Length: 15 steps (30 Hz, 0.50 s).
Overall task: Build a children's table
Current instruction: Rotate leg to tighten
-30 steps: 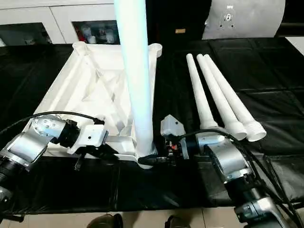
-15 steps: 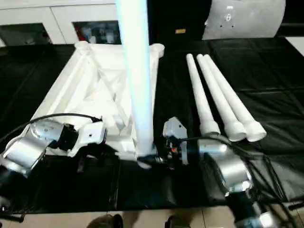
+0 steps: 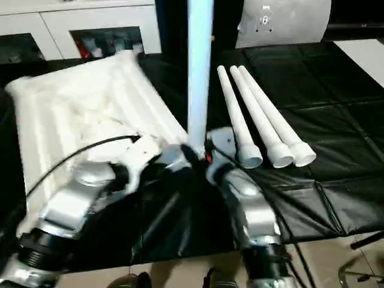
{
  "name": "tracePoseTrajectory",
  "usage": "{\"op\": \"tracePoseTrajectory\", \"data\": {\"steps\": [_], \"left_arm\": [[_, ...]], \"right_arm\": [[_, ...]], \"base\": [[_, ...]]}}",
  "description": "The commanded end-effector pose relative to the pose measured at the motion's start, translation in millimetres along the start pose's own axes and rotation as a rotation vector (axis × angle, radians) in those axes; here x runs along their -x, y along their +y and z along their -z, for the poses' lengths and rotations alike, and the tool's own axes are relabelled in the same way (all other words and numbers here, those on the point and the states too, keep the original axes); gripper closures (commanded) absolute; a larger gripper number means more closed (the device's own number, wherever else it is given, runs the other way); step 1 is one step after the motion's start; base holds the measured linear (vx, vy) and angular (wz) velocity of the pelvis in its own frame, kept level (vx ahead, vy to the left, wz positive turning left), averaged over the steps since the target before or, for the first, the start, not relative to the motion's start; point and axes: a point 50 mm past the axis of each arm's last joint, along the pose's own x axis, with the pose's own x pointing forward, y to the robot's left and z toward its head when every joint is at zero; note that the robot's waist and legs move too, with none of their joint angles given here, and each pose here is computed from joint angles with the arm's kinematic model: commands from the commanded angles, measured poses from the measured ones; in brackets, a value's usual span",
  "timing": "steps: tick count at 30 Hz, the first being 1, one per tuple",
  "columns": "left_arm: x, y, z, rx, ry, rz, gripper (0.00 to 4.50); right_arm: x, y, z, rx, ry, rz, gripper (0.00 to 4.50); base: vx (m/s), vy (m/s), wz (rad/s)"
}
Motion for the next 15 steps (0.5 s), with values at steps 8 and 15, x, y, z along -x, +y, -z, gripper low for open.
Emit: {"op": "tracePoseTrajectory", "data": {"steps": [8, 15], "left_arm": [[-3.8, -16.5, -9.9, -0.084, -0.009, 0.086, 4.5], [8.6, -2.1, 1.7, -0.152, -0.006, 0.194, 4.5]], "right_arm": [[-1.1, 33.3, 20.1, -0.083, 0.054, -0.166, 0.81], [20.8, 2.3, 11.3, 0.028, 0.017, -0.266, 0.14]], "base": [[0.0, 0.0, 0.0], [0.0, 0.0, 0.0]]}}
